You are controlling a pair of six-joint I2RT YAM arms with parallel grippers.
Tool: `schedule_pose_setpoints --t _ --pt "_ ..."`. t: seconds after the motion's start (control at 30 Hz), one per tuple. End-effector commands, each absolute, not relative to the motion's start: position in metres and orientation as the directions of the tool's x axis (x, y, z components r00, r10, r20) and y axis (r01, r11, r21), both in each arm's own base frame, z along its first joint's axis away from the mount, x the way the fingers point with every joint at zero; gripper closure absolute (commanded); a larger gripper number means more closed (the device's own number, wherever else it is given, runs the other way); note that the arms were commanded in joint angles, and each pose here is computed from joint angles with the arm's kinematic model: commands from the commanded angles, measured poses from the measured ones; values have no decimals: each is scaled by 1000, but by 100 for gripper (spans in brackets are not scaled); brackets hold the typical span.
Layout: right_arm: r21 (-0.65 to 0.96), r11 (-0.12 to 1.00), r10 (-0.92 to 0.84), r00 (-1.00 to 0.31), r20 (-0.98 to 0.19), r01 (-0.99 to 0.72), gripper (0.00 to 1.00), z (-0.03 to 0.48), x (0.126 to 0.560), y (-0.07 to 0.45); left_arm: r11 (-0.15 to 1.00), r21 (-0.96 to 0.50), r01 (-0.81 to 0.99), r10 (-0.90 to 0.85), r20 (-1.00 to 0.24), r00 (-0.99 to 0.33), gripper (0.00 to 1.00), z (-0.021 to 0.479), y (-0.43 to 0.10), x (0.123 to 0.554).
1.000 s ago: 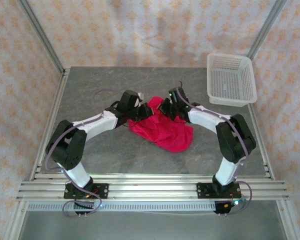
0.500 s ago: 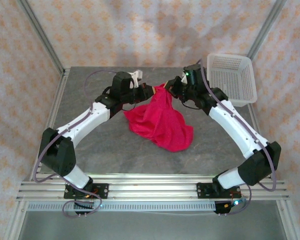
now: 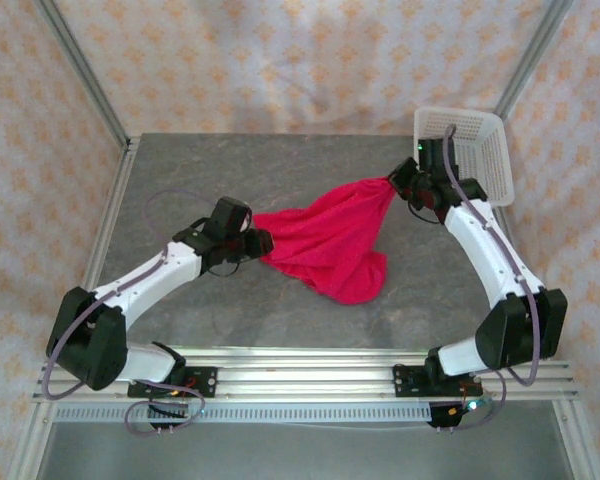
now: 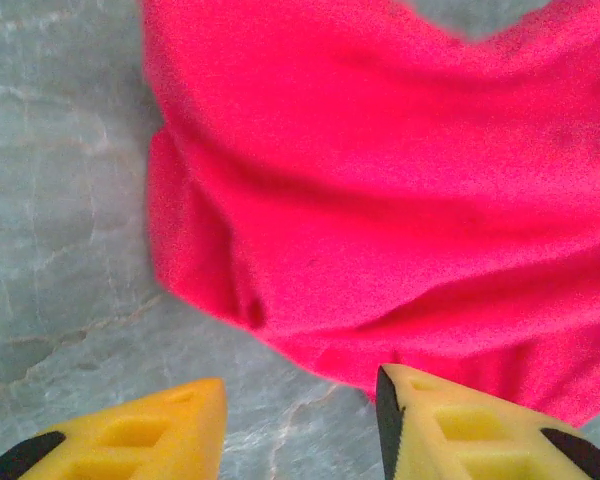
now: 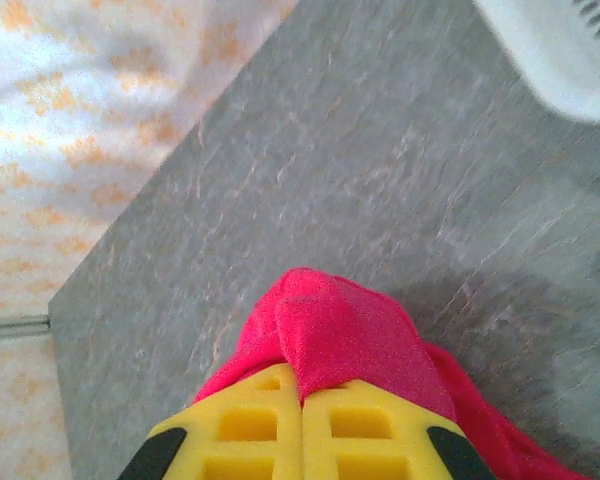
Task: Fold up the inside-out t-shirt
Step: Turn the T-shirt inside out at the center of the table.
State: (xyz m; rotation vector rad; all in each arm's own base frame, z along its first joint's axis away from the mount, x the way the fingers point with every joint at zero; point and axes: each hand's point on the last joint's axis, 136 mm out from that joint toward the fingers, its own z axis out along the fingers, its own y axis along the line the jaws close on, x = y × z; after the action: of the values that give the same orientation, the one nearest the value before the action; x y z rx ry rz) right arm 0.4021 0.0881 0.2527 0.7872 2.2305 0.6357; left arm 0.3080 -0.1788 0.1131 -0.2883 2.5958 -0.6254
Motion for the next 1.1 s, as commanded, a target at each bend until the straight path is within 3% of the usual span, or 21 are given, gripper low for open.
schedule_pose_setpoints --t 0.0,0.13,0.33,0.37,0.43,0.47,0.57,0.7,0.83,0.93,1.07 --pt "598 728 670 -532 -518 335 100 279 401 74 873 -485 -49 -261 -381 -887 49 97 -211 305" --pt "593 732 665 -541 -515 335 100 278 401 75 885 -465 0 -179 -340 -923 37 66 -254 308" --pt "558 756 646 -530 -550 342 100 287 396 63 917 -398 -12 -139 -291 -947 39 17 -271 323" --pt "558 754 649 -527 -549 346 100 287 395 59 926 -378 -10 -130 -292 -947 46 13 -271 326" --pt "554 751 653 -527 -544 359 100 284 392 52 945 -326 -18 -118 -290 -950 94 7 -263 334" --pt "550 751 654 -526 -544 365 100 283 391 48 952 -307 -22 -115 -287 -951 100 9 -257 338" --pt "515 761 646 -530 -549 394 100 278 378 31 964 -260 -53 -133 -301 -944 100 39 -214 358" --pt "472 777 629 -531 -567 416 100 279 352 9 961 -241 -135 -224 -399 -889 100 125 -124 394" --pt "460 786 617 -560 -553 412 100 273 332 11 953 -262 -151 -269 -502 -822 100 196 -88 406" --pt "488 777 626 -561 -541 397 100 276 323 15 951 -273 -143 -274 -537 -798 100 214 -86 409" --pt "526 770 628 -570 -530 360 100 288 320 24 952 -263 -155 -275 -514 -813 100 202 -84 407"
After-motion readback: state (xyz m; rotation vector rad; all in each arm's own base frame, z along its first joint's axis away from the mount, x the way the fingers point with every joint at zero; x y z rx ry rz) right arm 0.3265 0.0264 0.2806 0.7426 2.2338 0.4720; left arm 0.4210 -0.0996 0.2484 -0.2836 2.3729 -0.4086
